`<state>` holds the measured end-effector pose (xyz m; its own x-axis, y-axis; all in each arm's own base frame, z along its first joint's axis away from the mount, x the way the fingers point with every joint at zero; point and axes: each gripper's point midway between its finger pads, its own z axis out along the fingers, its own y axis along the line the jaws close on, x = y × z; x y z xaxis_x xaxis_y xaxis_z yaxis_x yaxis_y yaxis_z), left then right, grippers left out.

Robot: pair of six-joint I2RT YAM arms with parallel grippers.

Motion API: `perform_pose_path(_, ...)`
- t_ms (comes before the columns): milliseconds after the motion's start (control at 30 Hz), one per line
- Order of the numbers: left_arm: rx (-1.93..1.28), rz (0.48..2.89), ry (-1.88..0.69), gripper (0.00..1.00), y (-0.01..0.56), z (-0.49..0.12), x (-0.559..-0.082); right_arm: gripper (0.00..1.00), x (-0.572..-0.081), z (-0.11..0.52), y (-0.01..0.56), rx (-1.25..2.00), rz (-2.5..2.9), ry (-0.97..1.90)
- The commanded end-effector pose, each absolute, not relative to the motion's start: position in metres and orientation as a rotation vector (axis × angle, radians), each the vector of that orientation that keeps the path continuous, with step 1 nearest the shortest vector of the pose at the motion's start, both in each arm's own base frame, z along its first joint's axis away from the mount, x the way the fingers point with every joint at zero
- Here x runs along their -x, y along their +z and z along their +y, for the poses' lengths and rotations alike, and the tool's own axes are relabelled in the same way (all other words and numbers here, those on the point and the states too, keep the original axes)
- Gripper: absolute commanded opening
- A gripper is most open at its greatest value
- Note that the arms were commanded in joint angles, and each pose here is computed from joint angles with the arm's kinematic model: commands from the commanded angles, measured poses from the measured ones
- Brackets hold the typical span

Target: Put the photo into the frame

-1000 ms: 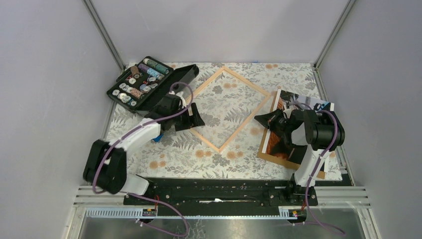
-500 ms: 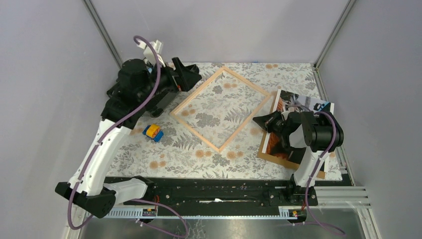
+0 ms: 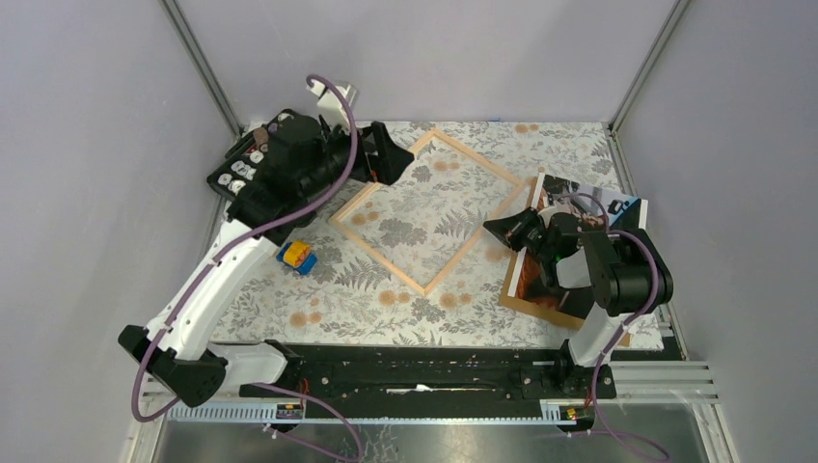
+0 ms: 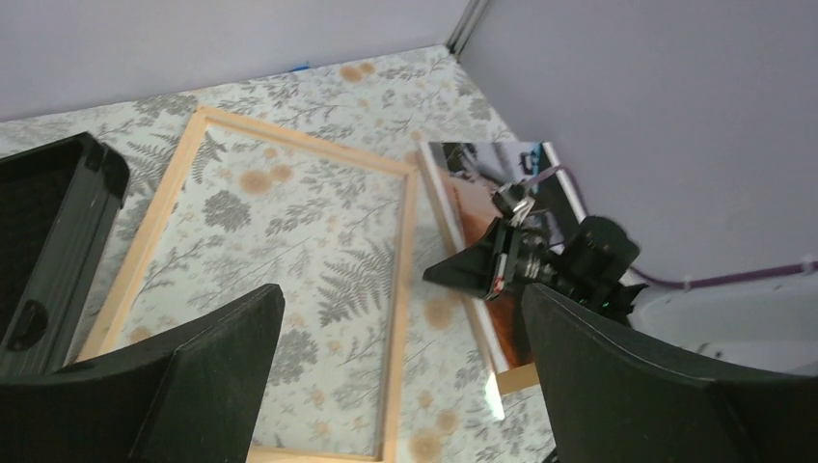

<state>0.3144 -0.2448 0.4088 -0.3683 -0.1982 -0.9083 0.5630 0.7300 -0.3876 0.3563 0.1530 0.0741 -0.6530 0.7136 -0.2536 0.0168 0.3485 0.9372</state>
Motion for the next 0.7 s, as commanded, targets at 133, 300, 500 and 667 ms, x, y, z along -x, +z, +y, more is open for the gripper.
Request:
perform_pose_path(133,-0.228,1.602,-0.602,0.99,0.423,-0.204,-0.315,0.0,-0.39,0.18,0.121,-0.412,1.828,1.363)
perform_pose_path(300,-0.2,1.569,-0.619,0.99,0.42,-0.194,-0.308,0.0,-0.393,0.187,0.133,-0.394,1.833,1.317)
perform_pose_path(500,-0.193,1.559,-0.618,0.99,0.421,-0.191,-0.304,0.0,-0.401,0.193,0.14,-0.511,1.764,1.355)
perform_pose_path(667,-0.196,1.552,-0.636,0.99,0.422,-0.192,-0.301,0.0,-0.407,0.2,0.14,-0.549,1.73,1.382)
